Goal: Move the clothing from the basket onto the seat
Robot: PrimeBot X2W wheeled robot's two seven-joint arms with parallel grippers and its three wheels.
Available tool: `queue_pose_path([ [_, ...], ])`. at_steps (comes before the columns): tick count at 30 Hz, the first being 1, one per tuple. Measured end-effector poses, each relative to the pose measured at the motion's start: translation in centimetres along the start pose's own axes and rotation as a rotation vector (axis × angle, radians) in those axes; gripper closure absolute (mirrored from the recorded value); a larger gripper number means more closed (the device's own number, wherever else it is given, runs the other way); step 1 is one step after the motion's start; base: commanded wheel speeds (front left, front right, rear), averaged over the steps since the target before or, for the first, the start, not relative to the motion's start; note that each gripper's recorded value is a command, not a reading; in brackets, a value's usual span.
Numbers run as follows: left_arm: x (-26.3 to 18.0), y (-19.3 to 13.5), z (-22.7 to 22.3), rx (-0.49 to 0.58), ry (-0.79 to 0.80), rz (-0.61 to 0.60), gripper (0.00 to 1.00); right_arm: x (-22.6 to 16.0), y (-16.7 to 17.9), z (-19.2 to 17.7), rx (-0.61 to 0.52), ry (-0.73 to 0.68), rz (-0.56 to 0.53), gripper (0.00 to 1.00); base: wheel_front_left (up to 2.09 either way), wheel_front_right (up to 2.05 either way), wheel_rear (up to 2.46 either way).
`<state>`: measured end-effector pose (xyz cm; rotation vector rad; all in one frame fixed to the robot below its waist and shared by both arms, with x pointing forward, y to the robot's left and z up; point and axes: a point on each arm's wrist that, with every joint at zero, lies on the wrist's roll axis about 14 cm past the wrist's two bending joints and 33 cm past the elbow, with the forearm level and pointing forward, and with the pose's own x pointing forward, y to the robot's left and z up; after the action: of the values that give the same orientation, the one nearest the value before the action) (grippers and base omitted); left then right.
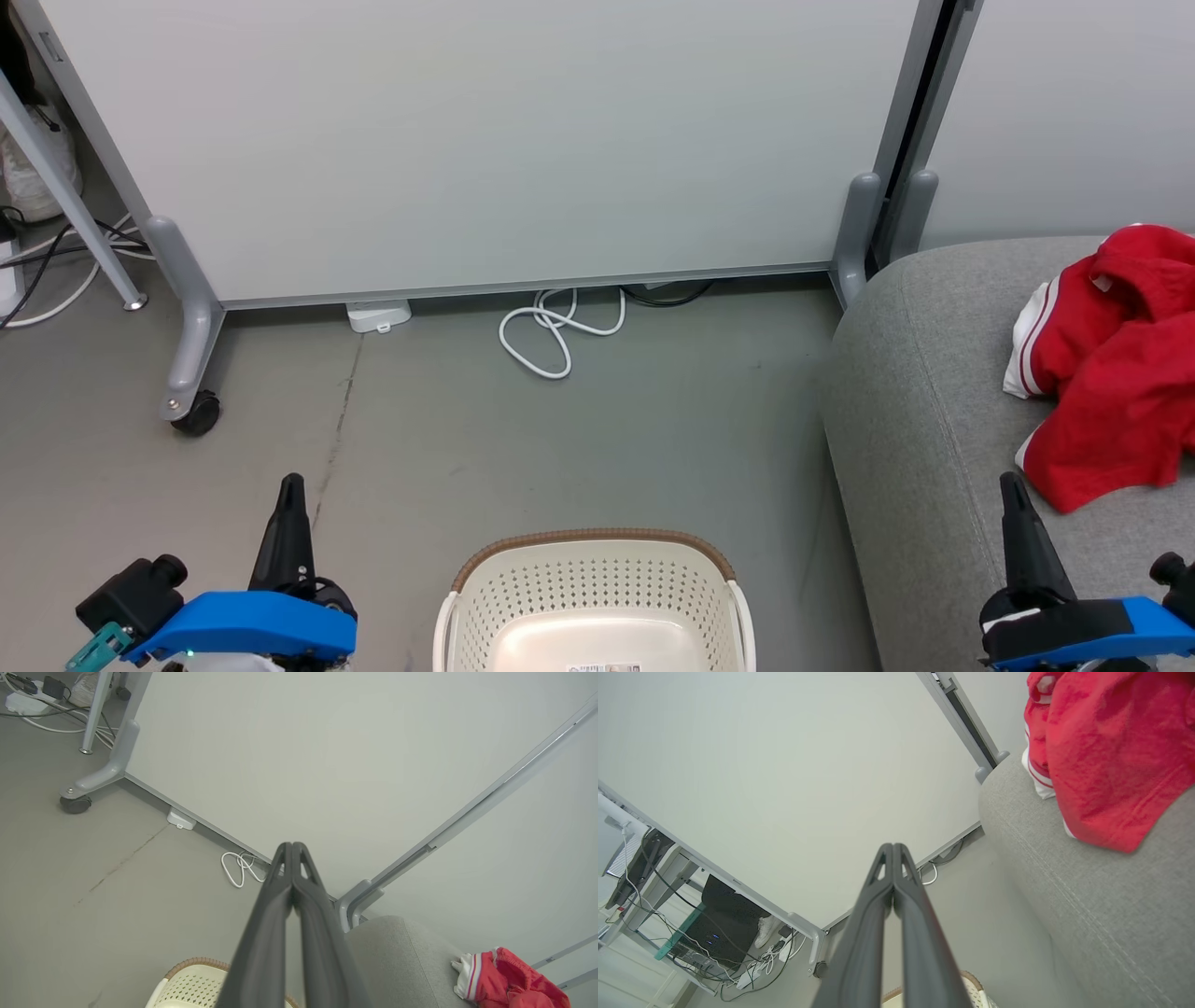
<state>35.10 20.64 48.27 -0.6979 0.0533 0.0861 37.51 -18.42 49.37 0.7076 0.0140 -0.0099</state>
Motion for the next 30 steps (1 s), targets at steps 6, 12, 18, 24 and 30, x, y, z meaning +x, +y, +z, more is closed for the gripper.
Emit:
queue_pose_path([
  [6, 0.2, 0.0, -0.1, -0.084, 0.007, 0.005, 1.0, 0.0, -0.2, -0.1, 0.082, 0.008, -0.012, 1.0, 0.0, 0.0, 0.0],
  [12, 0.6, -0.1, 0.2, -0.163, 0.004, 0.004, 1.0, 0.3, -0.1, 0.2, 0.161, 0.006, -0.013, 1.0, 0.0, 0.0, 0.0],
  [18, 0.8, -0.2, 0.3, -0.236, 0.011, 0.003, 1.0, 0.3, -0.3, 0.2, 0.235, 0.01, -0.02, 1.0, 0.0, 0.0, 0.0],
  [24, 1.0, -0.2, 0.3, -0.305, 0.013, 0.001, 1.0, 0.6, -0.2, 0.4, 0.304, 0.01, -0.018, 1.0, 0.0, 0.0, 0.0],
  [30, 1.3, -0.3, 0.5, -0.371, 0.015, -0.002, 1.0, 0.6, -0.3, 0.4, 0.369, 0.011, -0.021, 1.0, 0.0, 0.0, 0.0],
])
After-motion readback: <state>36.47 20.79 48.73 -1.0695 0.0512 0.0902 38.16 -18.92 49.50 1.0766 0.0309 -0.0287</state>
